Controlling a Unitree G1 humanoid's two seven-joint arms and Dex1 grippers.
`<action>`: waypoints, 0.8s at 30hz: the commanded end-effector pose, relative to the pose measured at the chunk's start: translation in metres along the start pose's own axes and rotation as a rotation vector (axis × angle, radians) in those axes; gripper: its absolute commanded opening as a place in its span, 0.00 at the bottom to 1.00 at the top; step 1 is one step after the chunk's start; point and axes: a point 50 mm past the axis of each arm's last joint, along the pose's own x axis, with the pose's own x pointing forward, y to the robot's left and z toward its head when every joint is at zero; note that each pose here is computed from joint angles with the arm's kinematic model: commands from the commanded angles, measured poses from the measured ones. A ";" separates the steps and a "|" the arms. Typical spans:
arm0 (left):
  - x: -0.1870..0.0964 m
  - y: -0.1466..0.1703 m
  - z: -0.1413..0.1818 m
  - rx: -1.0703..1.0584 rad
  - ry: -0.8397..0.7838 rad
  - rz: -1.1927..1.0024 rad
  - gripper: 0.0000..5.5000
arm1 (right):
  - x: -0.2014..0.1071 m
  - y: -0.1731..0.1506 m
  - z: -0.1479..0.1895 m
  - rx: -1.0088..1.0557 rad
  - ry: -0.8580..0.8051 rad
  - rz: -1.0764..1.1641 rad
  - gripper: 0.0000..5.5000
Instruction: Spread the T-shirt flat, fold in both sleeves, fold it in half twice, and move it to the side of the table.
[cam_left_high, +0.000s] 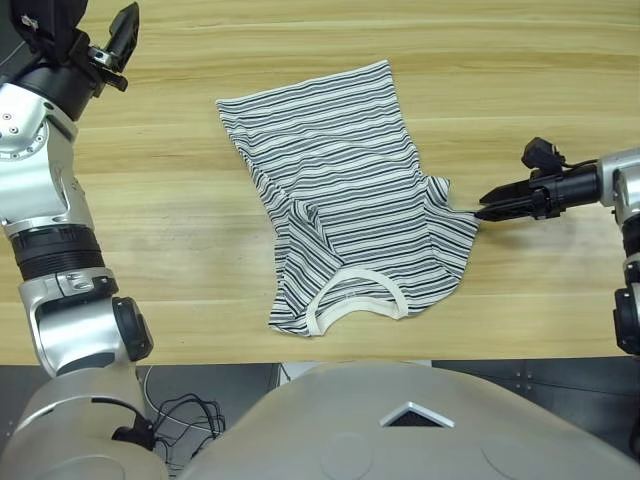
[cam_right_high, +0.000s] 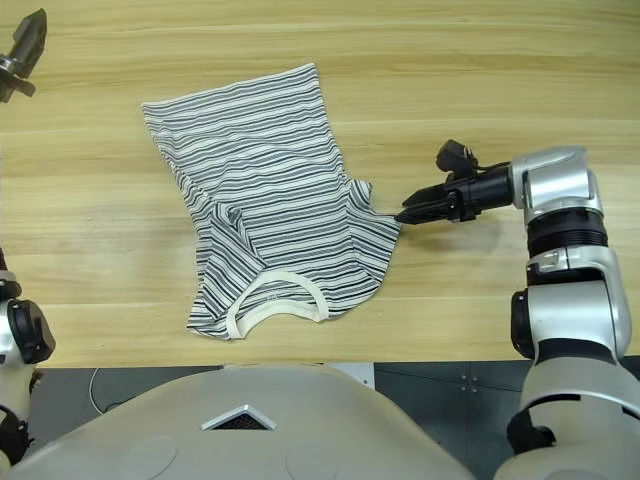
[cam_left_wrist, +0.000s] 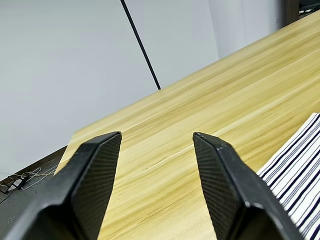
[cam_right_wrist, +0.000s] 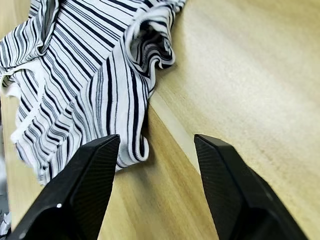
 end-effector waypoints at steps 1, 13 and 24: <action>0.000 -0.003 -0.002 -0.011 0.010 -0.003 0.49 | 0.005 -0.001 -0.010 0.021 0.031 -0.018 0.50; 0.000 -0.008 -0.007 -0.017 0.031 -0.031 0.49 | 0.005 0.008 -0.011 0.001 0.075 0.055 0.25; 0.003 -0.009 -0.006 -0.041 0.020 -0.045 0.49 | 0.006 0.009 0.003 -0.050 0.031 0.031 0.02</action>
